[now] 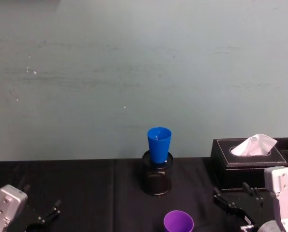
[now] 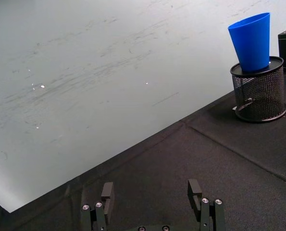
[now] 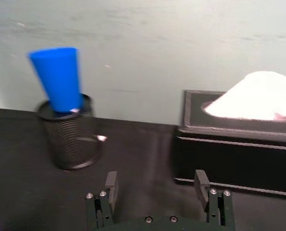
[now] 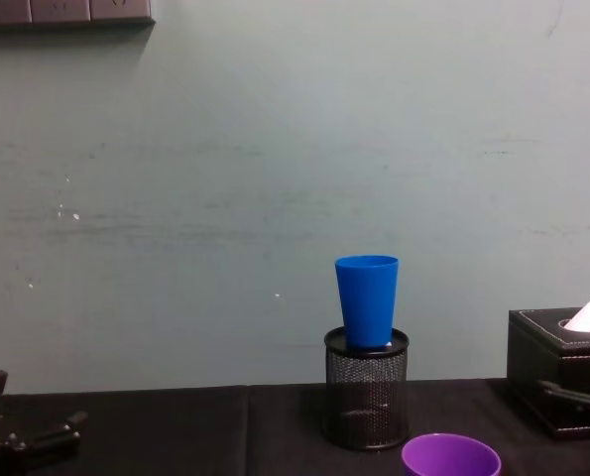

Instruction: Pick up one cup with a gripper and tap it against the other cup.

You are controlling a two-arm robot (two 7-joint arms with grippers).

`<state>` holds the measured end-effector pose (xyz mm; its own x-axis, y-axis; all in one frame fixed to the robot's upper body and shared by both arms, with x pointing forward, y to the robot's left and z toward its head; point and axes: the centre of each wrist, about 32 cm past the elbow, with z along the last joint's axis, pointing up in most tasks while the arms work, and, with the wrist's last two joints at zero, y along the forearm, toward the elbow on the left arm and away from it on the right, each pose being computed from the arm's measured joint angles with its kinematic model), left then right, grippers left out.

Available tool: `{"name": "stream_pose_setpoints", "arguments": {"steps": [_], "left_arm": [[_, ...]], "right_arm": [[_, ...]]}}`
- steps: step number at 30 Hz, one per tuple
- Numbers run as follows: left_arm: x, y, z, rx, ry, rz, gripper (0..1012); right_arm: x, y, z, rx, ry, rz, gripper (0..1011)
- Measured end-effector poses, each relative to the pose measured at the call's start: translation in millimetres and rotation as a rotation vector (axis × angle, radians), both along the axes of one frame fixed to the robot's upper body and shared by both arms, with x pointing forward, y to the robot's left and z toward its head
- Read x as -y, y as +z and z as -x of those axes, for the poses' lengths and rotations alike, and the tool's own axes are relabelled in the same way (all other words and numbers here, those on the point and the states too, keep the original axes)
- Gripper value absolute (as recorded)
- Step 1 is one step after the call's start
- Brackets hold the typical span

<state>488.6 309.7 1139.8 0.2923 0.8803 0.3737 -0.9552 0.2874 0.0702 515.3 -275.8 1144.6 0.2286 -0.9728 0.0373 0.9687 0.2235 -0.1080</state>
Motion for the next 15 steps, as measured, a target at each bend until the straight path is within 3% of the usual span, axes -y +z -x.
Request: {"name": "stream_pose_setpoints", "arguments": {"steps": [5, 15], "left_arm": [[0.0, 0.0, 0.0, 0.000, 0.000, 0.000, 1000], [0.0, 0.0, 0.0, 0.000, 0.000, 0.000, 1000]], "right_arm": [[0.4, -3.8, 1.5, -0.005, -0.053, 0.018, 1003], [0.0, -6.2, 2.4, -0.003, -0.059, 0.037, 1003]]}}
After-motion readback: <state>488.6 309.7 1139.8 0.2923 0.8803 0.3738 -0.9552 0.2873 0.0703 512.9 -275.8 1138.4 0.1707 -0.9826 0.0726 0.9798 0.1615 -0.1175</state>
